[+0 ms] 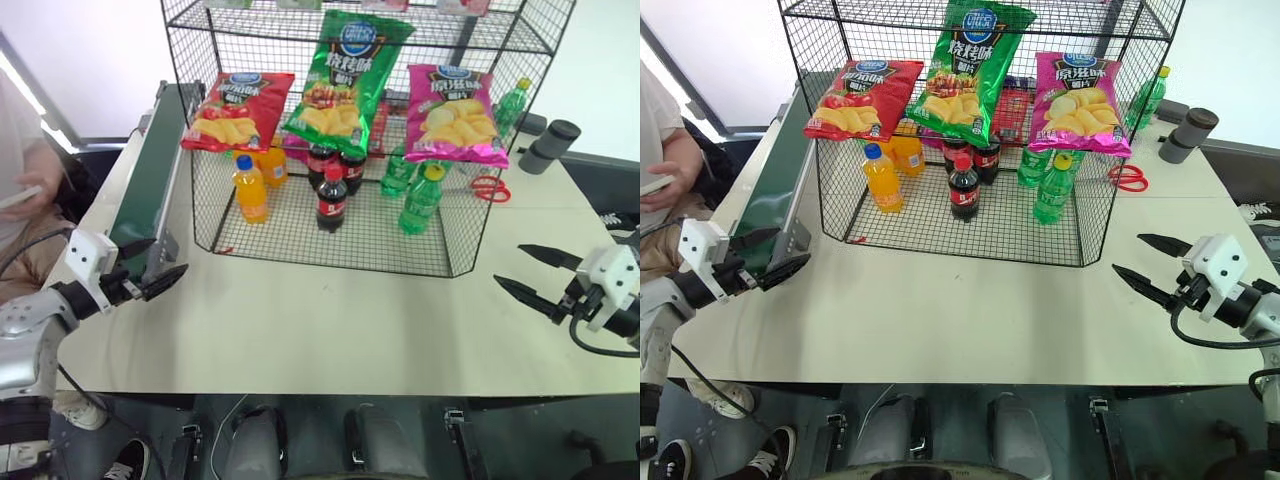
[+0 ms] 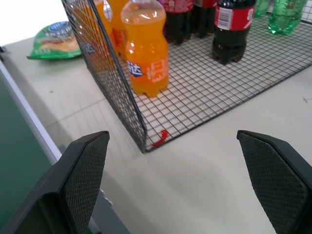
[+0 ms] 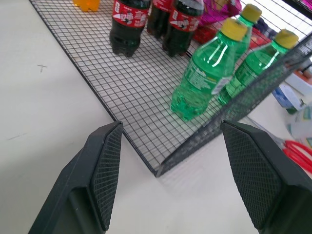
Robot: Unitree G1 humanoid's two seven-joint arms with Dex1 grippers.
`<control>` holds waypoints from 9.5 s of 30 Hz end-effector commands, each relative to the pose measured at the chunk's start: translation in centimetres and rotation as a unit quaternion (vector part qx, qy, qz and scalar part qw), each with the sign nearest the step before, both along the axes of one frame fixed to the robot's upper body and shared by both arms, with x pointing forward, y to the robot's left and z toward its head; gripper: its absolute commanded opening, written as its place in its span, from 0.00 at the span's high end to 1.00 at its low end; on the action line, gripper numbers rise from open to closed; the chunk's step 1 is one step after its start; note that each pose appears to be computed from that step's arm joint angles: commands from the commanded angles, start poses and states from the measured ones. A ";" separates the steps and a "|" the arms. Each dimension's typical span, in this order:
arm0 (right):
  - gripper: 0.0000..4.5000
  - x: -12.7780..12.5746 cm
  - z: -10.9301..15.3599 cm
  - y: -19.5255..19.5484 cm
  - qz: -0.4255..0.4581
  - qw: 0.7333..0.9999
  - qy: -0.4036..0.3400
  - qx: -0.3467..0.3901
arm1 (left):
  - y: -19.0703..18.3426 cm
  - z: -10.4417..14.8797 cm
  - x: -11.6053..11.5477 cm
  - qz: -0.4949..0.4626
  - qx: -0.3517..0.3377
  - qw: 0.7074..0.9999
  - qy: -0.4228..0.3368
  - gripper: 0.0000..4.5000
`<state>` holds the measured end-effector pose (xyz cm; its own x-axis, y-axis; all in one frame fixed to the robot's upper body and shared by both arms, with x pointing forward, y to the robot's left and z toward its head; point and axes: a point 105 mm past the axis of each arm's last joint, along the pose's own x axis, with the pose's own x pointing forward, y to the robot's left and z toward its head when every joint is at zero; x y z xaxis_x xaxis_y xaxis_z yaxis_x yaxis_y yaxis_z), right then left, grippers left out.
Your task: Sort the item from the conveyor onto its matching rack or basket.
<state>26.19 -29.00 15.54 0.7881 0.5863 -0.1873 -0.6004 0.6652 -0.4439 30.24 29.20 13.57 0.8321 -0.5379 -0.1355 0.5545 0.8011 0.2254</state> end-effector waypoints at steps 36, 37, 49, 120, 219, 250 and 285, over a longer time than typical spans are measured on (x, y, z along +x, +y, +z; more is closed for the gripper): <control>0.26 1.3 0.7 1.0 0.011 1.000 -0.024 -0.013 | -0.3 0.8 0.7 -0.003 0.016 0.999 -0.041 0.00; 0.26 1.3 0.7 1.0 0.011 1.000 -0.024 -0.012 | -0.3 0.8 0.7 -0.003 0.016 0.999 -0.040 0.00; 0.26 1.7 0.4 1.4 0.013 0.999 -0.025 -0.018 | -0.6 0.8 0.7 -0.005 0.014 0.999 -0.042 0.00; 0.26 3.3 -0.1 5.9 0.075 0.995 0.026 0.061 | -1.3 0.9 -1.0 -0.038 -0.018 0.998 -0.038 0.00; 0.02 3.7 -0.9 23.0 0.314 0.941 0.080 0.100 | 7.3 -2.5 -7.0 0.120 0.486 0.846 -0.185 0.00; 0.02 2.6 -1.6 23.8 0.339 0.935 0.068 0.078 | 7.0 -2.5 -6.5 0.102 0.494 0.842 -0.192 0.00; 0.00 1.2 1.0 24.4 0.358 0.905 0.113 0.198 | 4.8 -2.4 -4.5 0.082 0.479 0.846 -0.219 0.12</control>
